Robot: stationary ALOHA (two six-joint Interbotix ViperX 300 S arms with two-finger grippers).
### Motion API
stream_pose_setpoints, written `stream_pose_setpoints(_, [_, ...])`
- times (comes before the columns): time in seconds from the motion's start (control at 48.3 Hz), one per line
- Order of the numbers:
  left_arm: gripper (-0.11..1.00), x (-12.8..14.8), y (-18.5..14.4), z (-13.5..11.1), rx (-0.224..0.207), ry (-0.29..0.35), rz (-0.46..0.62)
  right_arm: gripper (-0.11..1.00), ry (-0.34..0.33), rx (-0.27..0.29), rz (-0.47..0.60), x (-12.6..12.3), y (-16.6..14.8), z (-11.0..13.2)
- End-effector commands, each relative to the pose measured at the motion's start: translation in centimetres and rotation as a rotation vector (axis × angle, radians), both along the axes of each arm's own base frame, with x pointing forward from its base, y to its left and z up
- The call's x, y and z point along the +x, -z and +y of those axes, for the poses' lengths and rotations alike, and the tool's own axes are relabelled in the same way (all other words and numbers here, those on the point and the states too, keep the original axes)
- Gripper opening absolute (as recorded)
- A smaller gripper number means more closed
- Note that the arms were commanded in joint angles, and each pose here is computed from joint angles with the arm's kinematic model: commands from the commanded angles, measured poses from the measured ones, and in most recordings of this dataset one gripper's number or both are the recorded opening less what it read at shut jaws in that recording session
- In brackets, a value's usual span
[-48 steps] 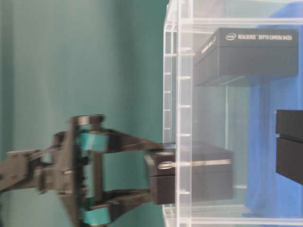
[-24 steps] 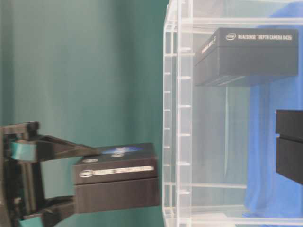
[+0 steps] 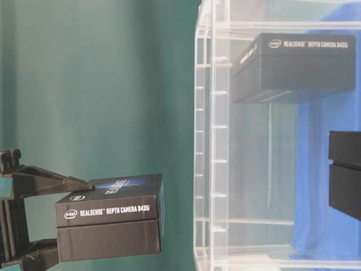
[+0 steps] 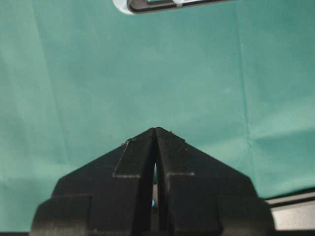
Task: Take the box out of the case with the left arm.
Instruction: 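Lift the gripped left black box up out of the case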
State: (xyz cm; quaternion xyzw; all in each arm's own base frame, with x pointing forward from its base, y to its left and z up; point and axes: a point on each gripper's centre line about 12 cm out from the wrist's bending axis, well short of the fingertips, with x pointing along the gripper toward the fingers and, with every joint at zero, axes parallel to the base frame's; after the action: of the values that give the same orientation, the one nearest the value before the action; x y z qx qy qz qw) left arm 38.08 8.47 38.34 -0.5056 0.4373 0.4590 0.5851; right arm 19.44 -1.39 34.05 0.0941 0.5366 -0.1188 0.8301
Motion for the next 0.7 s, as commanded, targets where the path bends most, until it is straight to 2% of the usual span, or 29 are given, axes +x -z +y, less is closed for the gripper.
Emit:
stream_pose_setpoints(0.0, [0.61,-0.59,-1.94,-0.06,0.011,-0.001,-0.056,0.0,0.001,-0.001,-0.019,0.07,-0.52,-0.02])
stream_pose_setpoints(0.683, [0.61,-0.68,-1.91,-0.06,0.013,0.0,-0.054,0.0,0.001,-0.001,-0.019,0.07,-0.52,-0.02])
